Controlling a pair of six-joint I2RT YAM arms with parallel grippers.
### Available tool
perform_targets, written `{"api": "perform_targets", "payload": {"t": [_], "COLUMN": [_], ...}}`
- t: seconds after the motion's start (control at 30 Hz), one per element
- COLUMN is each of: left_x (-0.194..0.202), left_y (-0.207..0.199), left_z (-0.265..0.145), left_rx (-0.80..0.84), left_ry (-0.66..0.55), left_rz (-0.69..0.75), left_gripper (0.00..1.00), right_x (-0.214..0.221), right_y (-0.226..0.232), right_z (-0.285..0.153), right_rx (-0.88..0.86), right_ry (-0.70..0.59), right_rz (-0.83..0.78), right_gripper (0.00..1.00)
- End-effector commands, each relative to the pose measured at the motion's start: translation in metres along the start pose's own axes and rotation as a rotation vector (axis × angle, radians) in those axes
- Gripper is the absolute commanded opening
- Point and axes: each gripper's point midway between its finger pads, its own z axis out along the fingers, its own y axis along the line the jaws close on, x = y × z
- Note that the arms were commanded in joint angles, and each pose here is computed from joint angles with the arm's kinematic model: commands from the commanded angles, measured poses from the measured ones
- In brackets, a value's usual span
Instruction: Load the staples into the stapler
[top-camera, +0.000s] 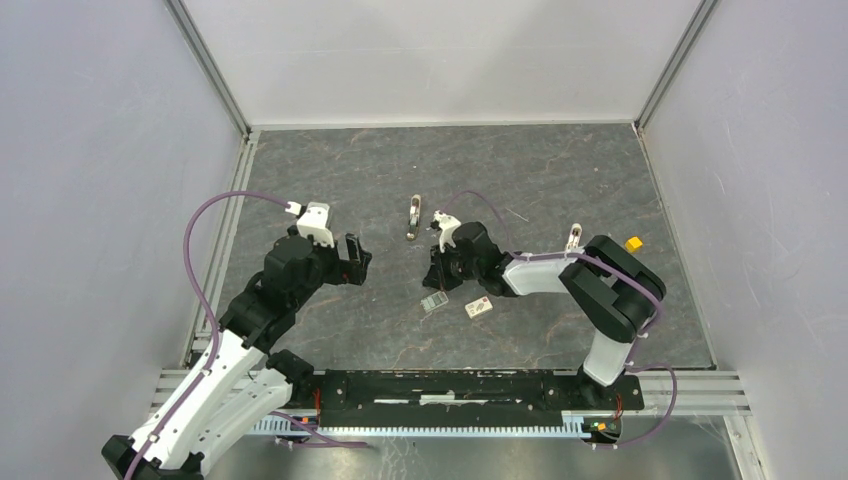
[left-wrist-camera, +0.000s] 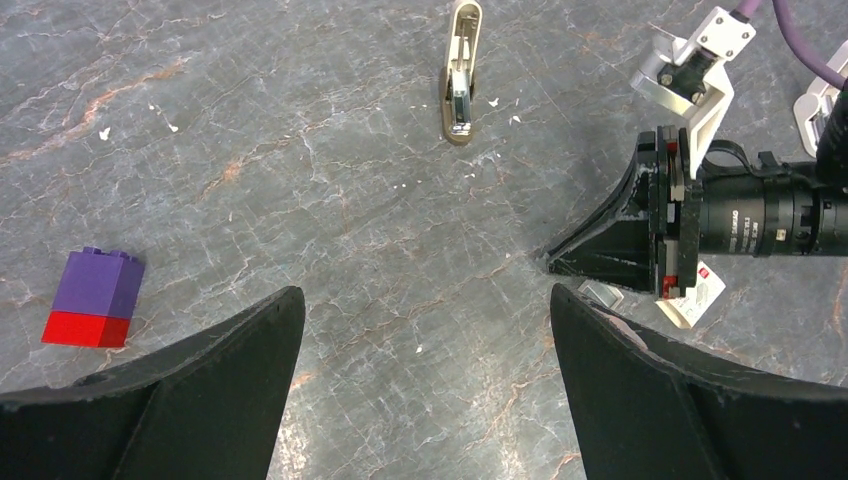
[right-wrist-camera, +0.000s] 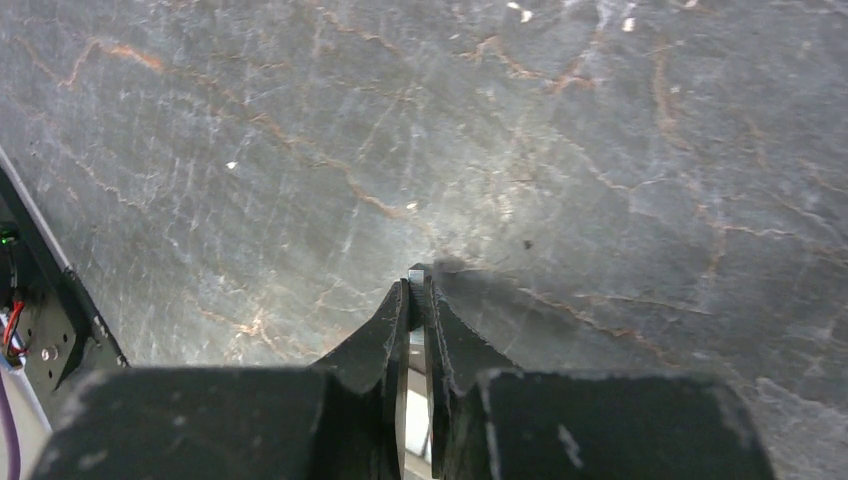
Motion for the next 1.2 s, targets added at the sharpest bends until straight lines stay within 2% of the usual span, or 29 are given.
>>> {"api": "perform_targets", "payload": {"t": [0.0, 0.4, 0.57, 0.77, 0.97, 1.17], "left_x": [-0.008, -0.006, -0.004, -0.008, -0.017, -0.024], "left_y": [0.001, 0.002, 0.002, 0.002, 0.004, 0.007], "left_z": [0.003, 0.006, 0.006, 0.004, -0.005, -0.013], "left_rx": [0.0, -0.006, -0.007, -0.004, -0.007, -0.015], "left_ry": [-0.029, -0.016, -0.012, -0.026, -0.072, -0.115], "left_rz": [0.043, 0.048, 0.048, 0.053, 0.058, 0.06], "left_gripper": [0.98, 0.99, 0.98, 0.98, 0.99, 1.0], "right_x": [-0.022, -0.021, -0.027, -0.041, -0.049, -0.053], "right_y": [-0.004, -0.038, -0.048, -0.059, -0.049, -0.036], "right_z": [0.005, -0.004, -0.01, -0.022, -0.023, -0.013], "right_rx": [-0.041, -0.006, 0.014, 0.152, 0.281, 0.321], "right_ry": [-0.057, -0.056, -0.066, -0.06, -0.029, -0.001], "right_rz": [0.015, 0.057, 0.05, -0.05, -0.198, -0.29], "right_gripper": [0.12, 0.27, 0.29, 0.32, 0.37, 0.39]}}
